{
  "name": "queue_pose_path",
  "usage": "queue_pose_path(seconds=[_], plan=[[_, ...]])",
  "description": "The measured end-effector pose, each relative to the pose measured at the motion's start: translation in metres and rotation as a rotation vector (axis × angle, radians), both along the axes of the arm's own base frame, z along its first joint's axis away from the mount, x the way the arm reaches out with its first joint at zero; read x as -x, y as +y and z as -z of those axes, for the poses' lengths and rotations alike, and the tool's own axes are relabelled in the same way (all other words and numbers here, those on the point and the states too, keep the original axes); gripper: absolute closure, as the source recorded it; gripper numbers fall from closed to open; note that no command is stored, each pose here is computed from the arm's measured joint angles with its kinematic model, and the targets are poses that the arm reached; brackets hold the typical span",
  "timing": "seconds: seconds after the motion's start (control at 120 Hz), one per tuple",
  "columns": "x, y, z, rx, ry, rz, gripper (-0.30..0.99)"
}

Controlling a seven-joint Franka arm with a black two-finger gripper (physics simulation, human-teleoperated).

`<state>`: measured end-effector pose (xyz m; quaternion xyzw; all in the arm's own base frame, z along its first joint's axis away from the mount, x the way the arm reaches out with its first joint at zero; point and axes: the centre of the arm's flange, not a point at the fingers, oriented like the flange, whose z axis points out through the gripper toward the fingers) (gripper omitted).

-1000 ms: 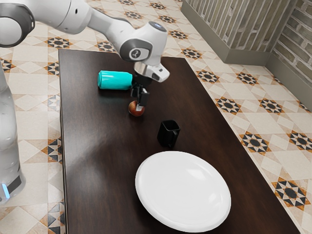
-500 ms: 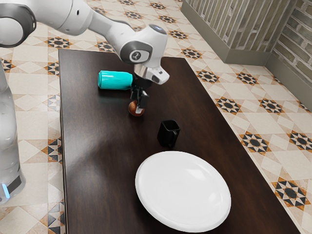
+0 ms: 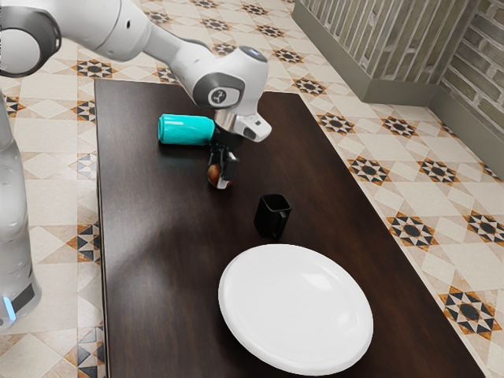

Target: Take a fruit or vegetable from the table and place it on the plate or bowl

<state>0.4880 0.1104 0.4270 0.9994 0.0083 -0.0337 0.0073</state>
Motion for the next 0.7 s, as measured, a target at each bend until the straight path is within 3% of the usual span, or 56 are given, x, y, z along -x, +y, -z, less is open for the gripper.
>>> queue_pose_path(seconds=[0.3, 0.467, 0.7], plan=[[-0.0041, 0.0007, 0.0051, -0.002, -0.011, 0.0, 0.0], [-0.005, 0.0001, 0.0053, 0.006, -0.017, -0.009, 0.25], [-0.0061, -0.0012, 0.0013, 0.003, -0.028, -0.014, 0.28]])
